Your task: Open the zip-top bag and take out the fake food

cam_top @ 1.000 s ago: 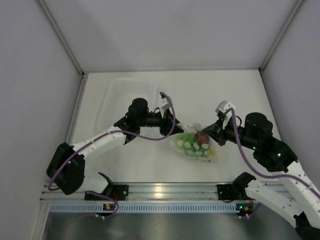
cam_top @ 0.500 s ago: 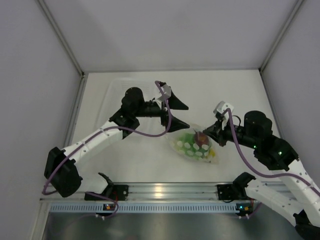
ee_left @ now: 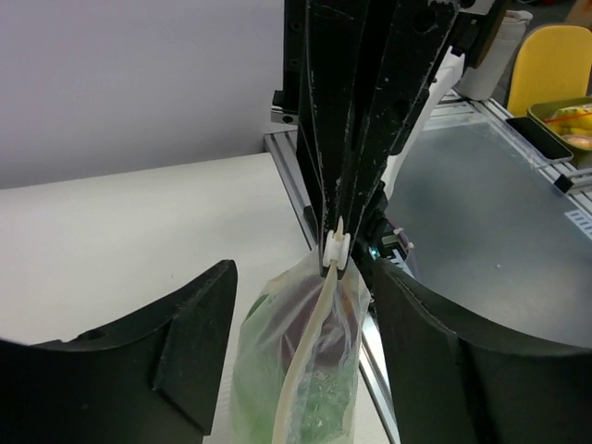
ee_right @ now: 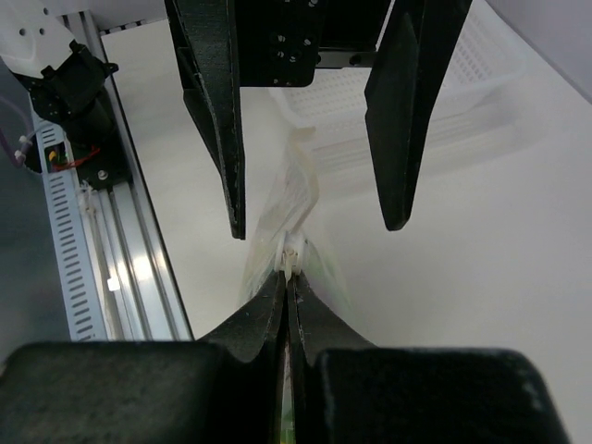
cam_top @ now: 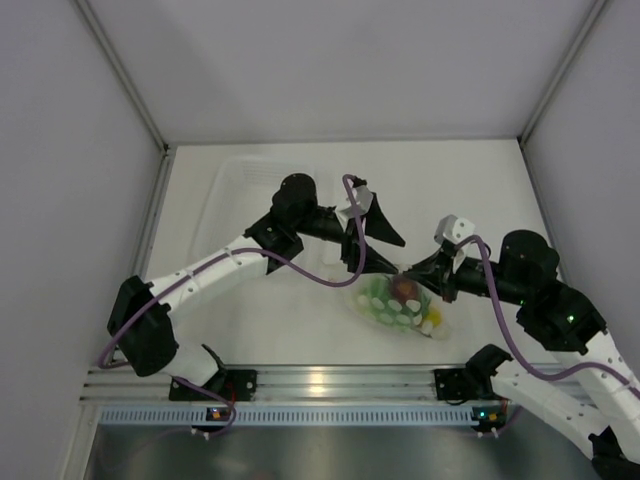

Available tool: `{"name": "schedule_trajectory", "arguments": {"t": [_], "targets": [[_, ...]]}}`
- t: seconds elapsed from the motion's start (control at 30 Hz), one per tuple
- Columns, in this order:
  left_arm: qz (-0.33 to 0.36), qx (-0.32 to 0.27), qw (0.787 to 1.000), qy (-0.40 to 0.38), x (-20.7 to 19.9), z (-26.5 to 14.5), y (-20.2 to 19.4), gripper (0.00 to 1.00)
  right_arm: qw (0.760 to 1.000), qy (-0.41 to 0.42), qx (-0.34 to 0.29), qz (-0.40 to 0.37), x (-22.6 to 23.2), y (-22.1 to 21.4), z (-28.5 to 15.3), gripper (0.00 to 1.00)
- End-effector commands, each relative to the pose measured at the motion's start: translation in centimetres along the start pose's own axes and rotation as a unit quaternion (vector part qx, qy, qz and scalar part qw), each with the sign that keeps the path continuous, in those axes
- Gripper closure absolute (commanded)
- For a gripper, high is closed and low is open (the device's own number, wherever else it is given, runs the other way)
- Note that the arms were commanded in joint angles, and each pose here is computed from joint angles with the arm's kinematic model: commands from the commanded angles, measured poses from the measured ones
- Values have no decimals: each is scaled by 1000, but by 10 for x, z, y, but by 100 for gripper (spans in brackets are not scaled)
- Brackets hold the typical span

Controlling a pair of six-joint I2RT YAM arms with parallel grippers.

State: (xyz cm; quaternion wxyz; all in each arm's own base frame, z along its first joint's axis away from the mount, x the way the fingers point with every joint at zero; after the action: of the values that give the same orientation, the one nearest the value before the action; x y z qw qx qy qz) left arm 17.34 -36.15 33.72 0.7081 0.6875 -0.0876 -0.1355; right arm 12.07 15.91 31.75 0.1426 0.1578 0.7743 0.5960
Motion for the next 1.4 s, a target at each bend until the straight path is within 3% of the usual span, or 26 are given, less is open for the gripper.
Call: {"name": "schedule_trajectory", "arguments": {"t": [0.0,0.17,0.43,0.67,0.73,0.83,0.87,0.9,0.93,1.1,1.13,1.23,1.37], "targets": [[60,-17,997,-54,-16,3,25,35,998,11,-53,-39,0,25,3,100],[61,-19,996,-55,-21,4,27,47,998,2,-57,-38,-2,26,3,100],[51,-16,997,-64,-23,9,23,55,998,-9,-50,-34,-6,25,4,100],[44,-17,997,-62,-21,12,24,73,999,-20,-39,-27,-10,21,6,100],[43,-16,997,-65,-21,12,24,73,999,-24,-38,-25,-11,21,6,100],[40,-14,997,-65,-20,13,21,56,999,-27,-39,-24,-11,21,5,100],[39,-14,997,-64,-19,13,20,56,999,-25,-40,-24,-10,22,5,100],[40,-13,997,-63,-19,13,19,58,999,-25,-40,-24,-10,22,5,100],[40,-13,997,-63,-19,13,18,68,999,-26,-40,-23,-11,21,5,100],[37,-11,997,-62,-16,14,16,70,998,-27,-43,-22,-10,22,3,100],[37,-11,997,-64,-16,15,16,83,999,-27,-41,-21,-10,21,4,100],[35,-10,997,-63,-14,15,14,98,998,-36,-42,-20,-12,21,3,100],[43,-8,997,-63,-14,13,10,100,996,-62,-55,-18,-17,24,0,100]]}}
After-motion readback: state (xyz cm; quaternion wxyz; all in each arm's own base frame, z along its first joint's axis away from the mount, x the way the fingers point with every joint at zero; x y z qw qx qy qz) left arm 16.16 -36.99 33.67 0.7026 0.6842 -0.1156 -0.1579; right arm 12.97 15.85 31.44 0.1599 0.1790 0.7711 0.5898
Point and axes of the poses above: each gripper's point midway between its finger pads, its own z axis out along the fingers, its own x axis along the line the jaws close on, y = z × x, the point moved 4 cm from there along -z, back along the fingers
